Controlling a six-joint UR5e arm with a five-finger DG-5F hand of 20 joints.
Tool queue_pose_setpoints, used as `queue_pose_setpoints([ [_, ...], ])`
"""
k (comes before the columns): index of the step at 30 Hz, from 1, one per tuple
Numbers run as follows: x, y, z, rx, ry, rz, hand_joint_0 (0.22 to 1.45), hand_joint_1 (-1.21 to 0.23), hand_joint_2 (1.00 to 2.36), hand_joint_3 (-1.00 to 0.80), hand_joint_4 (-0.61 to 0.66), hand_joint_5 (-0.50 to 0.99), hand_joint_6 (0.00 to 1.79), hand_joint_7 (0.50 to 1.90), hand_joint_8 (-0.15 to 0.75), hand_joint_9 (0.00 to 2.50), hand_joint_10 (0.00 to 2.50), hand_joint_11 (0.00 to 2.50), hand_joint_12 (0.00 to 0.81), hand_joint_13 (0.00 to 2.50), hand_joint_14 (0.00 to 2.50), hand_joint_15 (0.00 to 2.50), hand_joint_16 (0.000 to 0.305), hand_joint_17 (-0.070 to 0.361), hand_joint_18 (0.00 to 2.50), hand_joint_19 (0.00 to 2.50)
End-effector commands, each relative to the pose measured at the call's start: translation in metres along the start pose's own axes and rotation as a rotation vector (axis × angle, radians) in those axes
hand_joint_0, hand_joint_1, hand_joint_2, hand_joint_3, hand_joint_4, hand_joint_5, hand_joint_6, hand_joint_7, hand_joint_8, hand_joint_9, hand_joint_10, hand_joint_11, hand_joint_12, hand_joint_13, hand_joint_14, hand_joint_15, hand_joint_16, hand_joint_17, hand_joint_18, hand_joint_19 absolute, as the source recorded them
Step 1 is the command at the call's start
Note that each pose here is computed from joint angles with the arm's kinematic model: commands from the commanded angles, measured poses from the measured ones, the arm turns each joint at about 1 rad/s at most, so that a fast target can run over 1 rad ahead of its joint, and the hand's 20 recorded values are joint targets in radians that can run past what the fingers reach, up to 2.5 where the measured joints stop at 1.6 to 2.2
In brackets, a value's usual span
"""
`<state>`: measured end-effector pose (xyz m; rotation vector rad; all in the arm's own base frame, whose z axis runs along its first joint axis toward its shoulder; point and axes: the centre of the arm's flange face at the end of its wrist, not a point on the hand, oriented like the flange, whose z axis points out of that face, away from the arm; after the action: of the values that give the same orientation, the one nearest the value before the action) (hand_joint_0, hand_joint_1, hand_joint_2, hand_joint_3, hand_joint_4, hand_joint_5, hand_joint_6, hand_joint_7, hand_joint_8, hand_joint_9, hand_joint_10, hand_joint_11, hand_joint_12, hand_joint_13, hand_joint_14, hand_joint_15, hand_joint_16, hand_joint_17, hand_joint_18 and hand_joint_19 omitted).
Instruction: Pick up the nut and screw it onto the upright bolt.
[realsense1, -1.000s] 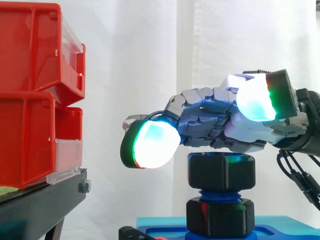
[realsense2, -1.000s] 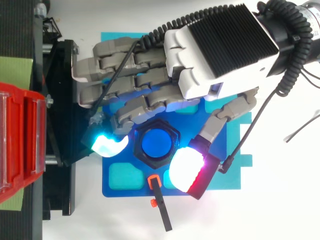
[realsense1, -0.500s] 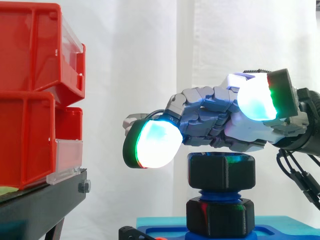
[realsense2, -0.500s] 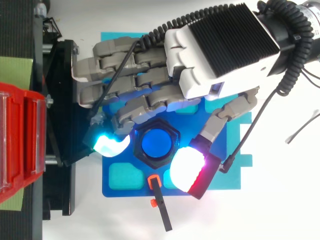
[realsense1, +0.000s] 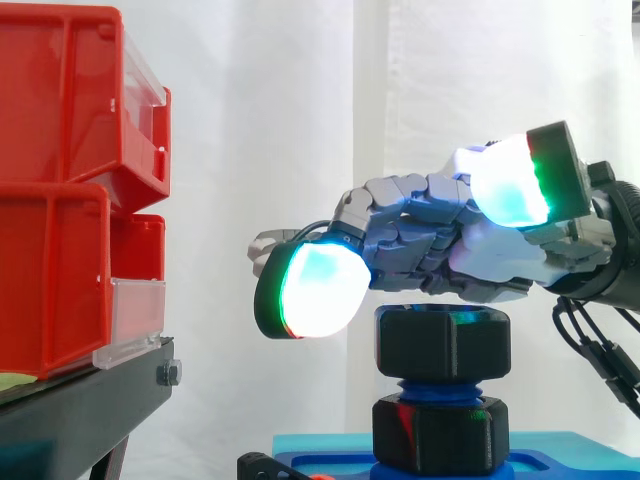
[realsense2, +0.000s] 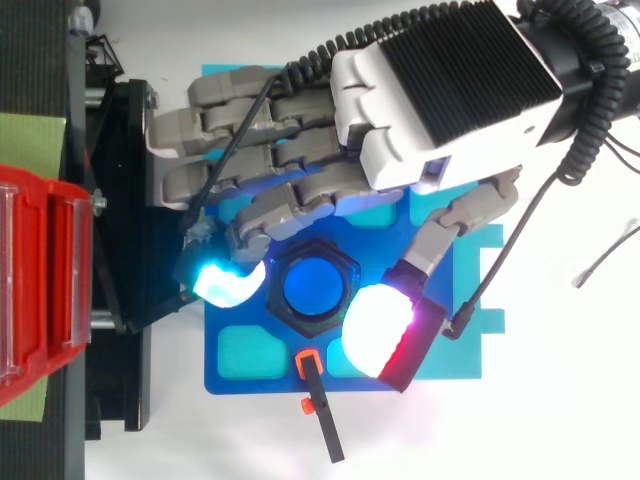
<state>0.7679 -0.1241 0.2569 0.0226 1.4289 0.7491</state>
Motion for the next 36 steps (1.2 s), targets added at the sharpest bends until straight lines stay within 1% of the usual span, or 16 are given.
queue_pose_setpoints([
  [1, -0.0045, 0.0029, 0.0035, -0.014, -0.002, -0.002, 0.47, -0.14, 1.00, -0.50, 0.21, -0.15, 0.50, 0.78, 0.232, 0.28, 0.00, 0.00, 0.316, 0.05, 0.00, 0.00, 0.039, 0.088, 0.00, 0.00],
  [2, -0.0076, 0.0039, 0.0054, -0.018, -0.006, -0.005, 0.47, -0.14, 1.00, -0.50, 0.21, -0.15, 0.50, 0.78, 0.232, 0.29, 0.00, 0.00, 0.316, 0.05, 0.00, 0.00, 0.039, 0.087, 0.00, 0.00],
  [5, -0.0077, 0.0056, 0.0075, -0.022, -0.010, -0.007, 0.47, -0.16, 1.00, -0.50, 0.21, -0.14, 0.50, 0.78, 0.232, 0.31, 0.00, 0.00, 0.316, 0.07, 0.00, 0.00, 0.038, 0.087, 0.00, 0.00],
  [7, -0.0057, 0.0057, 0.0077, -0.019, -0.006, -0.004, 0.47, -0.16, 1.00, -0.50, 0.21, -0.14, 0.50, 0.78, 0.233, 0.31, 0.00, 0.00, 0.316, 0.07, 0.00, 0.00, 0.039, 0.087, 0.00, 0.00],
  [11, -0.0057, 0.0064, 0.0072, -0.021, -0.003, -0.002, 0.47, -0.15, 1.00, -0.50, 0.21, -0.14, 0.50, 0.78, 0.233, 0.32, 0.00, 0.00, 0.315, 0.08, 0.00, 0.00, 0.039, 0.087, 0.00, 0.00],
  [15, -0.0057, 0.0056, 0.0059, -0.015, 0.005, 0.004, 0.47, -0.15, 1.00, -0.50, 0.21, -0.14, 0.50, 0.78, 0.234, 0.32, 0.00, 0.00, 0.314, 0.08, 0.00, 0.00, 0.039, 0.087, 0.00, 0.00],
  [16, -0.0036, 0.0048, 0.0050, -0.011, 0.010, 0.005, 0.47, -0.15, 1.00, -0.50, 0.21, -0.14, 0.50, 0.78, 0.233, 0.32, 0.00, 0.00, 0.314, 0.08, 0.00, 0.00, 0.039, 0.087, 0.00, 0.00],
  [19, -0.0047, 0.0052, 0.0048, -0.006, 0.012, 0.007, 0.47, -0.15, 1.00, -0.50, 0.21, -0.14, 0.50, 0.78, 0.236, 0.33, 0.00, 0.00, 0.314, 0.09, 0.00, 0.00, 0.039, 0.088, 0.00, 0.00],
  [21, -0.0021, 0.0054, 0.0047, -0.006, 0.018, 0.010, 0.47, -0.15, 1.00, -0.50, 0.21, -0.14, 0.50, 0.79, 0.237, 0.34, 0.00, 0.00, 0.314, 0.09, 0.00, 0.00, 0.039, 0.088, 0.00, 0.00],
  [36, -0.0026, 0.0061, 0.0043, -0.006, 0.021, 0.015, 0.47, -0.15, 1.00, -0.50, 0.21, -0.14, 0.50, 0.79, 0.237, 0.35, 0.00, 0.00, 0.314, 0.10, 0.00, 0.00, 0.039, 0.088, 0.00, 0.00],
])
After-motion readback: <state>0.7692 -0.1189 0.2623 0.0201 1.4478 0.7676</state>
